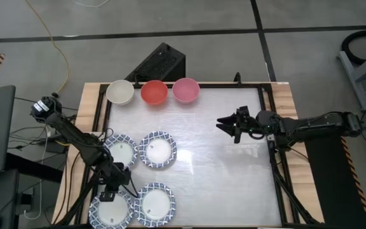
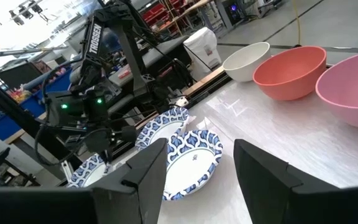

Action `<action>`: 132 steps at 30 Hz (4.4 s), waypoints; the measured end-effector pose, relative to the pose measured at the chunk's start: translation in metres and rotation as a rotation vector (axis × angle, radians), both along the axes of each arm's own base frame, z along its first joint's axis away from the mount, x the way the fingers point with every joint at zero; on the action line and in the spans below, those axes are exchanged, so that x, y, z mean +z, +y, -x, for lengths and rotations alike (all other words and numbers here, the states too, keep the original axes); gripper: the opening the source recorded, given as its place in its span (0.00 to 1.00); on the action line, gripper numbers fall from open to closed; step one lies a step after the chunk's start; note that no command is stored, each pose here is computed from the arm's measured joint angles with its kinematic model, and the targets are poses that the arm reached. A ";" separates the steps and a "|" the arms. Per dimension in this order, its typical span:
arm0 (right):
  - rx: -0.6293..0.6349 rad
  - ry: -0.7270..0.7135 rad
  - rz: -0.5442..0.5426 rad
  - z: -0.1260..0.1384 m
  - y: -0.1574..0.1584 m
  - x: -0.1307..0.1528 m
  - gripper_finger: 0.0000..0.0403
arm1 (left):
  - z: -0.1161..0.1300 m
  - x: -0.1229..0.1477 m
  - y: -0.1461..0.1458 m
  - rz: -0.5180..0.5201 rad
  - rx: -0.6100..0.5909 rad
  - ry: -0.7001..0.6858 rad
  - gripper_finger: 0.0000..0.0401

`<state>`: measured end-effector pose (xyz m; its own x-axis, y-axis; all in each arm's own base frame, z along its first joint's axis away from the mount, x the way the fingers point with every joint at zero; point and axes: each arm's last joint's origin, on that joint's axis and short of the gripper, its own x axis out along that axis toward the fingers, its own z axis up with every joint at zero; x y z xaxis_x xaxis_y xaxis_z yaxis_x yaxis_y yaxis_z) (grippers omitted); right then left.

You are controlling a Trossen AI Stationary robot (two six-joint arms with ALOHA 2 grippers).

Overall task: Nest bowls inside each other by size order
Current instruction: Stack the white patterned bowl on top of the white patterned bowl

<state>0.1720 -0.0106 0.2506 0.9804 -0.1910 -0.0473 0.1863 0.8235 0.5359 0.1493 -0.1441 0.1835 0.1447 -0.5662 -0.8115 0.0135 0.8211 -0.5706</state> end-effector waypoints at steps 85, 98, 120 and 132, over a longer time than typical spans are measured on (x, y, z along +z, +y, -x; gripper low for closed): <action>-0.141 -0.068 -0.201 -0.035 -0.005 -0.016 0.51 | -0.094 0.155 0.140 -0.206 0.864 -0.502 0.00; -0.072 0.119 -0.110 -0.062 -0.005 0.047 0.51 | -0.098 0.165 0.158 -0.128 0.846 -0.608 0.00; -0.071 0.322 -0.132 -0.079 -0.005 0.046 0.51 | -0.086 0.176 0.171 -0.194 0.932 -0.683 0.00; -0.015 0.340 -0.172 -0.084 -0.004 0.041 0.51 | -0.074 0.183 0.176 -0.193 0.965 -0.695 0.00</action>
